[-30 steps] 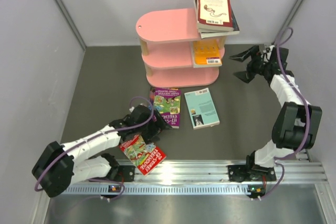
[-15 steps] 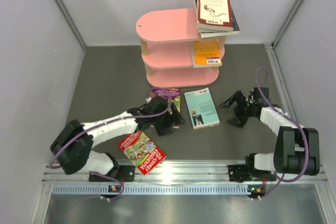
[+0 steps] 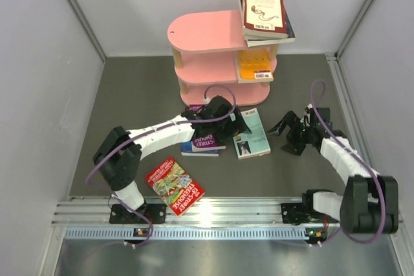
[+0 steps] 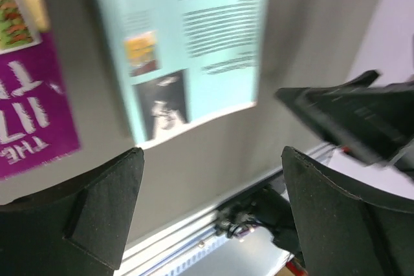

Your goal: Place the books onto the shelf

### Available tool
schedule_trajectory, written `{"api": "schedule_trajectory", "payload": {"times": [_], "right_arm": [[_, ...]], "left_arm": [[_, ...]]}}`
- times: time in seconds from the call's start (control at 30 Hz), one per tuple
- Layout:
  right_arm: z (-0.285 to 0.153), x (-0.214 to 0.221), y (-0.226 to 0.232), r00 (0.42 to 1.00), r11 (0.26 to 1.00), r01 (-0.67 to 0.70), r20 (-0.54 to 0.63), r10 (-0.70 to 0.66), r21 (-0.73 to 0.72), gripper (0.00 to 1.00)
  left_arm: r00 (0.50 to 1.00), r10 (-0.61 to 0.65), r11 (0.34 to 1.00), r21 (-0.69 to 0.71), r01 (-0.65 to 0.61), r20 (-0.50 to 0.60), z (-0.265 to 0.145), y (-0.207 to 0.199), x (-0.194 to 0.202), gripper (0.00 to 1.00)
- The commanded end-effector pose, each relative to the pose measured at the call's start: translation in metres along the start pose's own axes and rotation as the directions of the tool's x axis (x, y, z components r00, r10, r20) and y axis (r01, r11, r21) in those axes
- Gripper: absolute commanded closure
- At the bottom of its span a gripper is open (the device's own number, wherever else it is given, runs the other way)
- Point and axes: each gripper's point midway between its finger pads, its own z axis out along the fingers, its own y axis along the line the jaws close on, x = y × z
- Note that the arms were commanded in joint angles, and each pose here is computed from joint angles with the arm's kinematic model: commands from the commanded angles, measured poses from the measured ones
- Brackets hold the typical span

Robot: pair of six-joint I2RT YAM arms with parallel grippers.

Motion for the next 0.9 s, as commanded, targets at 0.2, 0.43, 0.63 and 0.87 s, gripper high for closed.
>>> {"api": "schedule_trajectory", "payload": {"times": [0.2, 0.43, 0.63, 0.87], "right_arm": [[-0.025, 0.031, 0.102, 0.989, 0.959, 0.149, 0.012, -0.150, -0.243, 0.00], [0.026, 0.042, 0.157, 0.977, 0.925, 0.167, -0.068, -0.201, -0.341, 0.00], [0.067, 0.050, 0.173, 0.977, 0.916, 0.128, -0.111, -0.183, -0.381, 0.01], [0.102, 0.069, 0.174, 0.970, 0.927, 0.119, -0.159, -0.186, -0.356, 0.02]], "left_arm": [[0.944, 0.194, 0.981, -0.029, -0.194, 0.266, -0.129, -0.027, -0.056, 0.05], [0.943, 0.159, 0.980, -0.163, -0.114, 0.293, -0.136, 0.057, -0.101, 0.06], [0.949, 0.156, 0.977, -0.187, -0.107, 0.273, -0.110, 0.080, -0.115, 0.06], [0.960, 0.144, 0.969, -0.231, -0.087, 0.240, -0.079, 0.105, -0.115, 0.06]]}}
